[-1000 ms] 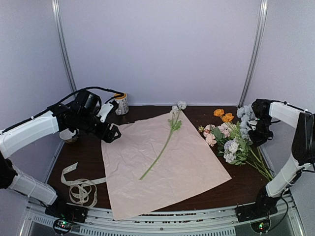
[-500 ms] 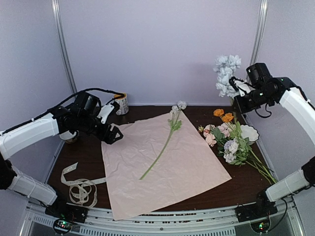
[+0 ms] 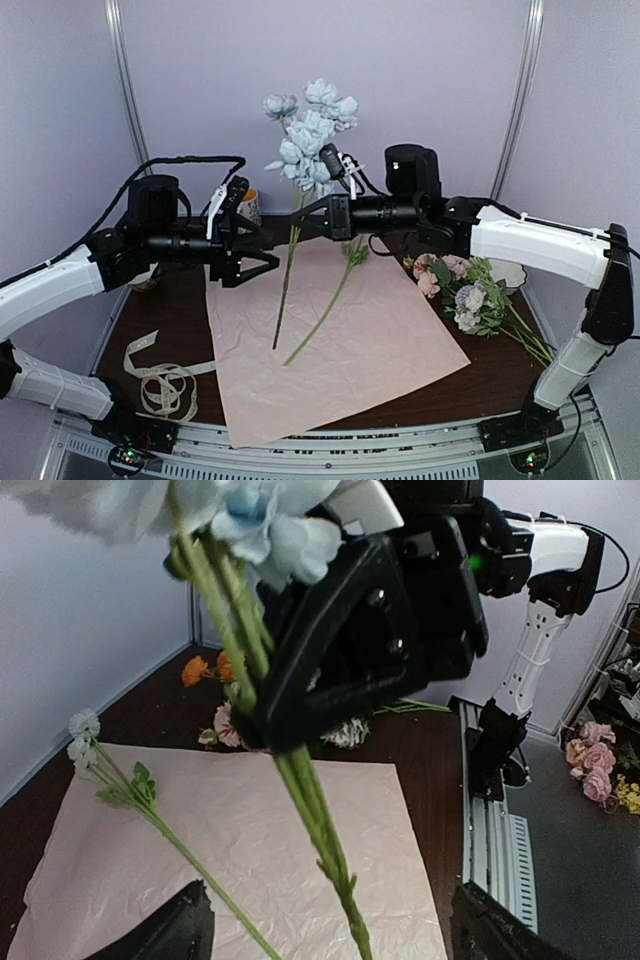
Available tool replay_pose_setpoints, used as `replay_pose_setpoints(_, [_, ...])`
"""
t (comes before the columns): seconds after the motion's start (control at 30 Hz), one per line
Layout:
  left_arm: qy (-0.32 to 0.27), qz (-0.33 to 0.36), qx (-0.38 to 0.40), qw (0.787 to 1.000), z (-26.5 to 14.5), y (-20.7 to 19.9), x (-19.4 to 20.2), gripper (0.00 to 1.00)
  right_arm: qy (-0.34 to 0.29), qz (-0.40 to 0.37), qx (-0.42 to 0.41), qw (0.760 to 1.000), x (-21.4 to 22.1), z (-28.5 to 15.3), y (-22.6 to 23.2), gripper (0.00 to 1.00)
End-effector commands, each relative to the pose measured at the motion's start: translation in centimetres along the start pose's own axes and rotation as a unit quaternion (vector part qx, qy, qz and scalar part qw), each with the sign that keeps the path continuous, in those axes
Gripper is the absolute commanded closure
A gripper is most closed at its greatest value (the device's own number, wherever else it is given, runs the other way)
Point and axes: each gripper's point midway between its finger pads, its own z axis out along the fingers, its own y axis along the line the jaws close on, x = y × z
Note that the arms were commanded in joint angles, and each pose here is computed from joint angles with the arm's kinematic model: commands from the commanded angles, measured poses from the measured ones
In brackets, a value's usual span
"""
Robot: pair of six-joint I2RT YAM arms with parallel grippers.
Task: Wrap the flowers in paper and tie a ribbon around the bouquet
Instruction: Pass from the right arm to the left, then place the fake flower on the flattened wrapping paper.
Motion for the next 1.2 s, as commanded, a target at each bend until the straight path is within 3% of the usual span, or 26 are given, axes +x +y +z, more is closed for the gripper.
replay_pose_setpoints(0.0, [-0.026,0.018,0.058,0.998,1.3,-1.1,-2.4,0.2,-0.052,-0.007,-0.087,0.995,-4.0,0.5,4.6,1.0])
replay_pose_setpoints(0.03, [-0.023,0.012,0.057,0.998,1.6,-0.8,-2.3,0.27,-0.047,-0.005,-0.093,0.995,-3.6,0.8,4.6,1.0])
replay_pose_setpoints(0.1, [-0.015,-0.003,0.044,0.999,2.0,-0.1,-2.1,0.52,-0.037,-0.005,-0.095,0.995,-3.0,1.1,4.7,1.0])
replay_pose_setpoints(0.17, [-0.012,-0.015,0.024,1.0,2.2,0.7,-1.8,0.7,-0.03,-0.005,-0.085,0.996,-2.7,1.1,4.4,1.0])
replay_pose_setpoints(0.27, [-0.005,-0.028,0.013,1.0,2.7,1.4,-1.3,0.8,-0.024,-0.007,-0.082,0.996,-2.1,0.9,4.3,1.0])
replay_pose_setpoints(0.33, [-0.005,-0.037,0.016,0.999,2.9,1.4,-1.5,1.0,-0.011,-0.006,-0.062,0.998,-1.4,0.8,3.6,1.0])
replay_pose_setpoints(0.37, [-0.006,-0.047,0.008,0.999,3.0,1.8,-1.6,1.0,-0.003,-0.009,-0.043,0.999,-1.2,0.7,3.0,1.0])
replay_pose_setpoints(0.4, [-0.005,-0.061,-0.004,0.998,3.1,2.3,-1.5,1.0,0.003,-0.011,-0.019,1.0,-1.0,0.5,2.1,0.94])
replay_pose_setpoints(0.5, [0.025,-0.119,-0.035,0.992,4.2,4.1,-0.6,1.0,0.023,-0.021,0.116,0.993,-0.8,-1.7,-2.5,0.4])
replay_pose_setpoints(0.53, [0.049,-0.142,-0.048,0.987,4.9,5.0,0.3,1.0,0.03,-0.032,0.193,0.98,-1.0,-3.6,-5.0,0.35])
replay_pose_setpoints(0.67, [0.115,-0.228,-0.076,0.964,8.3,8.4,4.2,1.0,0.086,-0.069,0.468,0.877,-0.9,-14.2,-13.5,0.28])
replay_pose_setpoints(0.8, [0.146,-0.288,-0.061,0.944,12.1,10.1,7.8,1.0,0.144,-0.075,0.613,0.773,0.4,-23.9,-16.7,0.23])
replay_pose_setpoints(0.87, [0.159,-0.298,-0.062,0.939,13.4,11.1,9.0,1.0,0.169,-0.064,0.655,0.733,1.4,-27.7,-17.5,0.21])
replay_pose_setpoints(0.93, [0.174,-0.301,-0.066,0.935,14.3,11.8,10.0,1.0,0.188,-0.028,0.671,0.716,3.0,-30.7,-18.5,0.21])
replay_pose_setpoints(1.07, [0.191,-0.316,-0.082,0.926,15.3,12.9,12.1,1.0,0.231,0.064,0.664,0.709,7.7,-34.6,-20.3,0.21])
replay_pose_setpoints(1.1, [0.194,-0.317,-0.088,0.924,15.4,13.2,12.5,0.92,0.242,0.078,0.662,0.705,8.8,-35.4,-20.8,0.22])
replay_pose_setpoints(1.17, [0.199,-0.32,-0.101,0.921,15.3,13.6,13.2,0.63,0.264,0.103,0.667,0.69,10.8,-37.0,-21.6,0.23])
